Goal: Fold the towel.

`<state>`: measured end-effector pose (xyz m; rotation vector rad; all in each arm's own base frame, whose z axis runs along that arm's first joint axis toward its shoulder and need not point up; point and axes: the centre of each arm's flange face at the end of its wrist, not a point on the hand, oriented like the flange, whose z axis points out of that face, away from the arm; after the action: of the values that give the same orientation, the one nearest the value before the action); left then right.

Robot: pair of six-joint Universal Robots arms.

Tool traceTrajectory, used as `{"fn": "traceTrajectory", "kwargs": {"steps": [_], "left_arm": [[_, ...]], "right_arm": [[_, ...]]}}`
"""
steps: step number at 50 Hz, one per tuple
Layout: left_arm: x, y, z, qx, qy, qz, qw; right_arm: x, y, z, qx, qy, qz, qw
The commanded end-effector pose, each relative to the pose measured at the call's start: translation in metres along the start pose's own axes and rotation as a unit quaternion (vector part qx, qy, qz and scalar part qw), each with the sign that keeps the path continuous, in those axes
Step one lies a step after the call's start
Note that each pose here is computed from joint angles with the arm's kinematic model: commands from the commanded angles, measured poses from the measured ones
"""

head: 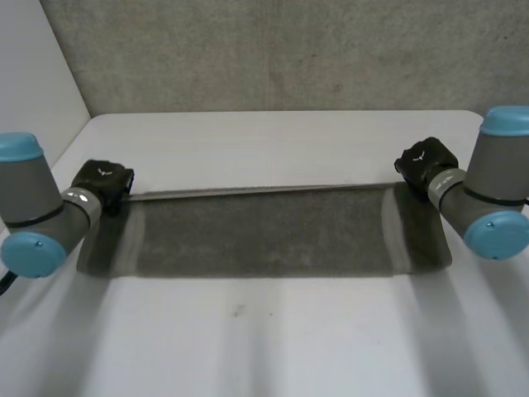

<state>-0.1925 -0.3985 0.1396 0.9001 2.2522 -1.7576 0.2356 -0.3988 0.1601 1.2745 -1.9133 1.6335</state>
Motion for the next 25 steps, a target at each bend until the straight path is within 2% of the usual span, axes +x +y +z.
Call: {"fn": "traceTrajectory", "kwargs": {"steps": [1,10,16,21,22,25], "left_arm": [[0.011,-0.006,0.012,0.05,-0.012,0.013,0.999],[0.018,-0.009,0.009,0.055,-0.012,0.017,0.998],[0.018,-0.019,-0.006,0.059,-0.011,0.018,0.998],[0.022,-0.021,-0.032,0.048,0.001,0.014,0.999],[0.022,-0.021,-0.032,0.048,0.001,0.014,0.999],[0.022,-0.036,-0.064,0.061,0.003,0.007,0.998]], "right_arm": [[-0.019,0.006,0.018,0.003,0.005,-0.016,1.0],[-0.005,-0.004,0.026,0.037,0.067,-0.007,0.997],[0.027,-0.025,0.013,0.081,0.108,0.047,0.99],[0.057,-0.057,-0.023,0.14,0.106,0.128,0.976],[0.057,-0.057,-0.023,0.141,0.106,0.128,0.976],[0.067,-0.051,-0.056,0.117,0.064,0.168,0.977]]}}
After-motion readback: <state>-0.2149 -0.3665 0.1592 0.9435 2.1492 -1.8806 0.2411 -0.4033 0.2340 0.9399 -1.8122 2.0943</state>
